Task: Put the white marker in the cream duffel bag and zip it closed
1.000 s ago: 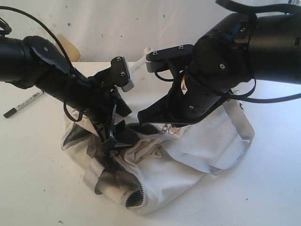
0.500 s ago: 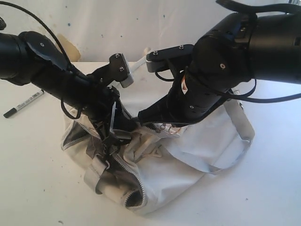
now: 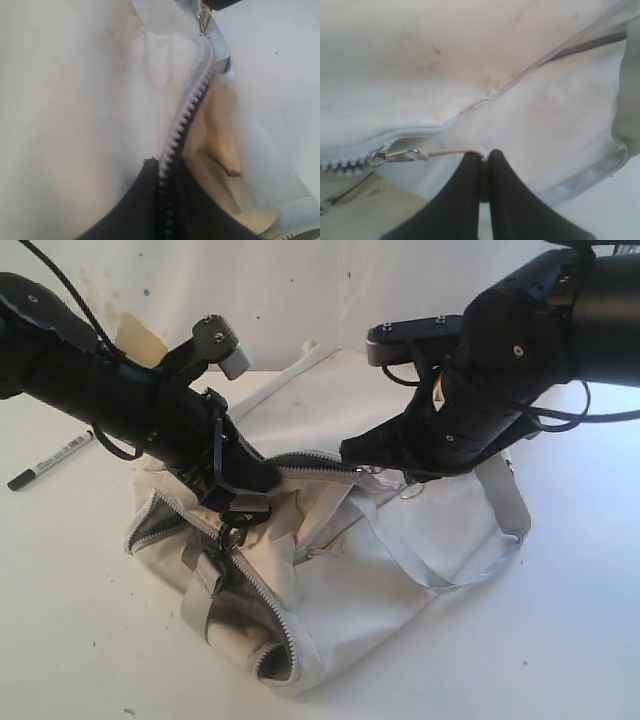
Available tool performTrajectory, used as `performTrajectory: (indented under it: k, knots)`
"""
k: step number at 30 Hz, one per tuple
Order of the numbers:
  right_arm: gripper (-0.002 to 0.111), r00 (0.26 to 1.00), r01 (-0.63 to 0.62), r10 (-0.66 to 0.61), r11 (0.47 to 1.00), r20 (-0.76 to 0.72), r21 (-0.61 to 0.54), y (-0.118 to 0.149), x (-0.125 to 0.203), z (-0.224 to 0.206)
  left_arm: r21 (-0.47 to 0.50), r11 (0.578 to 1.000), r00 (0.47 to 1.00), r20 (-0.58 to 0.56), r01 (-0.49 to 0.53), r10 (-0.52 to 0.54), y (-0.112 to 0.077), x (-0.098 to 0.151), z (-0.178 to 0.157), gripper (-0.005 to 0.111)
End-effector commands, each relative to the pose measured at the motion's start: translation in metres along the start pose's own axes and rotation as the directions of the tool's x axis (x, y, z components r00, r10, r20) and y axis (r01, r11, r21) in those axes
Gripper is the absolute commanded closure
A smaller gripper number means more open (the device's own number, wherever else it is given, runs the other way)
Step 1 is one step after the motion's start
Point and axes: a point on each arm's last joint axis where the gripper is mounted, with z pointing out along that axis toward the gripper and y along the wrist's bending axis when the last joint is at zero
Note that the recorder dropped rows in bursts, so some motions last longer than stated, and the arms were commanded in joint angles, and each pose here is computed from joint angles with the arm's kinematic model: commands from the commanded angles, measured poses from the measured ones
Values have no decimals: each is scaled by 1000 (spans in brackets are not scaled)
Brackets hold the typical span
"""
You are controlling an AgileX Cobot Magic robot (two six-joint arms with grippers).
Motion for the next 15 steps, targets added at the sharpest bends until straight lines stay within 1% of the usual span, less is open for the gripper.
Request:
performTrajectory:
  k: [1, 3, 6, 8, 10, 11, 14, 15]
  knots:
    - [108, 1000, -18, 19, 997, -21, 74, -22, -1, 0, 6, 1000, 1000, 13, 25, -25, -3, -3, -8, 107]
    - [108, 998, -31, 36, 996, -53, 89, -26, 1, 0, -4, 999, 999, 27, 41, -41, -4, -6, -11, 107]
    - [108, 997, -35, 41, 995, -65, 89, -26, 2, 0, -7, 999, 998, 47, 33, -33, -8, -10, -18, 107]
    - [108, 994, -71, 75, 996, -80, 55, -23, 4, 0, -12, 999, 998, 58, 32, -31, -9, -12, -21, 107]
    - [108, 994, -62, 61, 998, -96, -10, -16, 5, 0, -5, 1000, 998, 60, 26, -26, -11, -13, -23, 107]
    - [108, 993, -71, 64, 995, -102, -65, -11, 5, 0, -6, 1000, 998, 62, 21, -20, -12, -14, -25, 107]
    - [108, 994, 28, -55, 963, -94, -267, 6, 6, -3, -19, 1000, 997, 76, 13, -11, -16, -18, -32, 107]
    - [108, 993, 42, -71, 956, -89, -291, 9, 6, -4, -22, 1000, 997, 78, 9, -7, -16, -19, -33, 107]
